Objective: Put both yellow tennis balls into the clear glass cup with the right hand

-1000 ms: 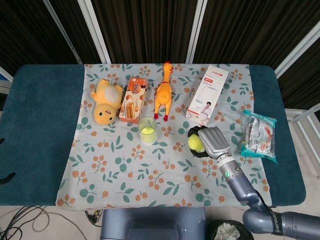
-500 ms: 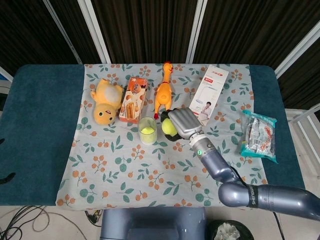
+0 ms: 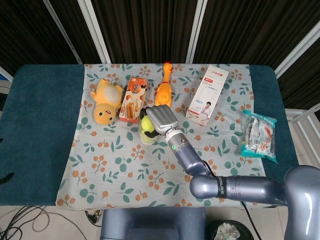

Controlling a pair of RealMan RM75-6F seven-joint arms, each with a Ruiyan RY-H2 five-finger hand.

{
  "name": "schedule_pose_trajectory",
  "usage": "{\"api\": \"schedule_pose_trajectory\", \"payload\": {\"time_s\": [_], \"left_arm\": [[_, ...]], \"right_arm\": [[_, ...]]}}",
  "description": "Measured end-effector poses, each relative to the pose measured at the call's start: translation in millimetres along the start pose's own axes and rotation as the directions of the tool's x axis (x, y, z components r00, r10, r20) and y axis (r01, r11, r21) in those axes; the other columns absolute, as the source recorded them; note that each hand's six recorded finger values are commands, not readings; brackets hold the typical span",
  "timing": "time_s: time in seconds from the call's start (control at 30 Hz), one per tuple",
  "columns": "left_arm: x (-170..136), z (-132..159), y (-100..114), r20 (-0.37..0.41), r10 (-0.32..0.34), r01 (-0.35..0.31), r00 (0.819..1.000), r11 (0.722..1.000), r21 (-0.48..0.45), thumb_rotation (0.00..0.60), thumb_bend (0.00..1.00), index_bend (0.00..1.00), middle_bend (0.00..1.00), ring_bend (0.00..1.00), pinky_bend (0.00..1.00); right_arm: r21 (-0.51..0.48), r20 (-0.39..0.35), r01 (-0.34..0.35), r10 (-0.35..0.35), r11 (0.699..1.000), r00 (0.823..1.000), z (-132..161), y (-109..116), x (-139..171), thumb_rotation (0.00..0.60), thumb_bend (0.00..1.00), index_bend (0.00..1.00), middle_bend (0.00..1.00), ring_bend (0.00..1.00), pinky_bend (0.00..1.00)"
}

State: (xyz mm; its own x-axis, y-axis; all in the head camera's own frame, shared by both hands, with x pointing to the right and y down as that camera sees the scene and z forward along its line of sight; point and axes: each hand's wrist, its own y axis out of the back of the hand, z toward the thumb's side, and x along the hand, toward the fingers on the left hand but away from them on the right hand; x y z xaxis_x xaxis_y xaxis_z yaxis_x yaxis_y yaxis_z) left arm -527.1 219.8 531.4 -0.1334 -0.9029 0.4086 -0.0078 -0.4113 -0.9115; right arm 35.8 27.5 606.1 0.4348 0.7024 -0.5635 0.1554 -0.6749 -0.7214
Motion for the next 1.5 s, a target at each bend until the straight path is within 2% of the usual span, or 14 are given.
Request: {"api": "schedule_pose_trajectory", "payload": {"time_s": [0.1, 0.17, 0.37, 0.5, 0.87, 1.07, 1.27, 1.47, 1.5], "left_arm": [[0.0, -1.1, 0.7, -0.003, 0.001, -0.001, 1.000, 1.000, -0.003, 0.600, 0.06, 0.15, 0.00, 0.00, 0.14], [0.2, -1.9, 1.2, -0.005, 0.002, -0.002, 1.000, 1.000, -0.003, 0.600, 0.06, 0.15, 0.00, 0.00, 0.14], [0.2, -1.2, 0.1, -0.003, -0.002, 0.002, 1.000, 1.000, -0.001, 0.600, 0.06, 0.15, 0.00, 0.00, 0.14], [0.0, -0.4, -0.7, -0.002, -0.004, 0.004, 1.000, 1.000, 0.002, 0.600, 0.06, 0.15, 0.00, 0.00, 0.14], [0.5, -2.0, -0.4, -0.009, -0.005, 0.005, 1.000, 1.000, 0.000, 0.600, 0.06, 0.15, 0.00, 0.00, 0.14], [0.3, -3.9, 1.0, -0.015, -0.002, 0.002, 1.000, 1.000, -0.003, 0.600, 0.06, 0.15, 0.00, 0.00, 0.14], [-0.1, -3.8, 1.4, -0.016, 0.000, 0.000, 1.000, 1.000, -0.002, 0.600, 0.06, 0.16, 0.00, 0.00, 0.14], [-0.6, -2.2, -0.9, -0.017, -0.006, 0.006, 1.000, 1.000, 0.009, 0.600, 0.06, 0.17, 0.00, 0.00, 0.14], [-0.8, -1.4, -1.8, -0.016, -0.009, 0.009, 1.000, 1.000, 0.012, 0.600, 0.06, 0.17, 0.00, 0.00, 0.15]], "right_arm": [[0.013, 0.011, -0.014, 0.014, 1.000, 1.000, -1.9, -5.5, -2.5, 0.600, 0.45, 0.45, 0.42, 0.44, 1.00], [0.016, 0.017, -0.023, 0.023, 1.000, 1.000, -3.5, -7.7, -2.5, 0.600, 0.40, 0.41, 0.36, 0.39, 1.00], [0.029, 0.034, -0.051, 0.050, 0.998, 0.998, -8.2, -8.8, 0.5, 0.600, 0.29, 0.33, 0.27, 0.31, 1.00], [0.024, 0.038, -0.059, 0.058, 0.998, 0.998, -7.7, -9.7, 1.2, 0.600, 0.22, 0.31, 0.24, 0.28, 1.00], [0.006, 0.043, -0.030, 0.029, 1.000, 0.999, -3.9, 0.1, -0.1, 0.600, 0.19, 0.29, 0.23, 0.26, 1.00], [0.042, 0.061, 0.033, -0.036, 0.999, 0.997, -16.3, 25.8, 6.8, 0.600, 0.19, 0.29, 0.23, 0.26, 1.00], [0.082, 0.084, 0.118, -0.125, 0.990, 0.989, -49.0, 57.7, 37.4, 0.600, 0.19, 0.29, 0.23, 0.25, 1.00], [0.124, 0.128, 0.098, -0.114, 0.987, 0.985, -97.6, 62.2, 96.4, 0.600, 0.19, 0.29, 0.18, 0.13, 1.00], [0.136, 0.136, 0.092, -0.110, 0.986, 0.985, -106.6, 62.1, 108.5, 0.600, 0.19, 0.29, 0.17, 0.12, 0.86]]}}
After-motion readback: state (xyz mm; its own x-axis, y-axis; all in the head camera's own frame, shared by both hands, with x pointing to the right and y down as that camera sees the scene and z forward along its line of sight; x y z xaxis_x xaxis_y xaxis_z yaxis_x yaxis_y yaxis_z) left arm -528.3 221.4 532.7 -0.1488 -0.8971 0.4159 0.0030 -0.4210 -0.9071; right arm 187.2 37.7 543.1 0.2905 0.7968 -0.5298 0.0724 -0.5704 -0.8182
